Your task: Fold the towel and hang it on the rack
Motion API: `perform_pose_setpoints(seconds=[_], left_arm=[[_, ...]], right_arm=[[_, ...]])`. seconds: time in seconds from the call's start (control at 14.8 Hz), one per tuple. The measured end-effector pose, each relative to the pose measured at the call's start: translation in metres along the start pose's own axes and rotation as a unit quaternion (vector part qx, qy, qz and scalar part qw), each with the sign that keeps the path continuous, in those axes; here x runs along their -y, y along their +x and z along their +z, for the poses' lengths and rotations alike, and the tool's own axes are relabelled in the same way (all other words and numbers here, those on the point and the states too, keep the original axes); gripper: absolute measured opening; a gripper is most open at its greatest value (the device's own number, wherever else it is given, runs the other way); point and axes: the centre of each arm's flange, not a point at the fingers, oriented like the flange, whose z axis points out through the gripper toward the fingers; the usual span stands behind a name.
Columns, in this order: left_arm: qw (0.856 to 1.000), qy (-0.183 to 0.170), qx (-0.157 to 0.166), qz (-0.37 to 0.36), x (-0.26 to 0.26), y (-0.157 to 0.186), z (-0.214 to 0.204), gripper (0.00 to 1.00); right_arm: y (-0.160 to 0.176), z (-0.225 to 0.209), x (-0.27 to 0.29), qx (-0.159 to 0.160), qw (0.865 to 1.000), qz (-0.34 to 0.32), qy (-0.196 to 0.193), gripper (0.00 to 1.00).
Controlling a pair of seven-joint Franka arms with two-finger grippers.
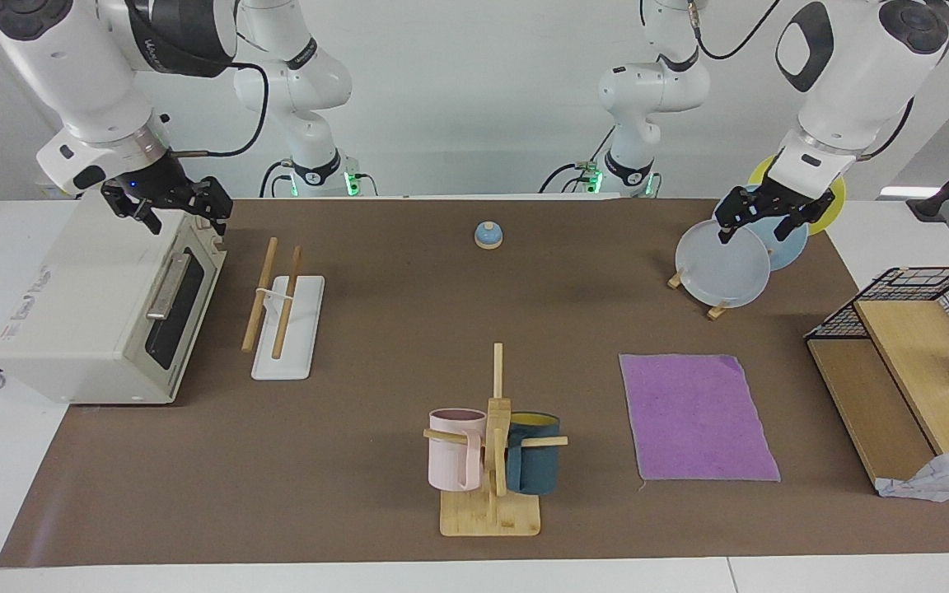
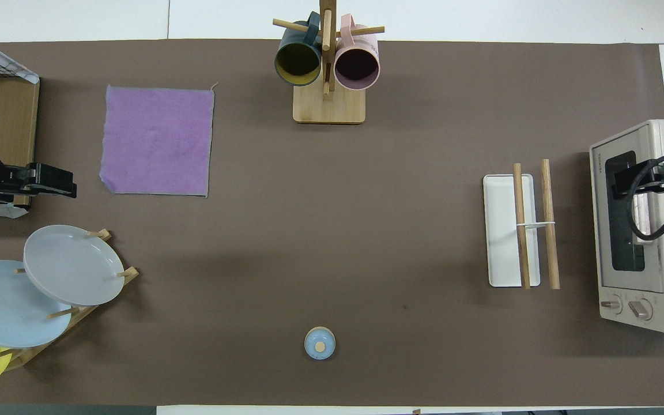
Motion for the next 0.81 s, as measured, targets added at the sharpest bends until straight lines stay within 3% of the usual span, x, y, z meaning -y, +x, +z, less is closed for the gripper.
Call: perform_pose_setpoints(seconds=[0.81], left_arm=[[1.0,0.0,-0.001,-0.004,0.0031,0.0014,0.0088,1.0]], right_arm=[[0.0,0.0,0.0,0.0,1.0,0.0,0.0,1.0]])
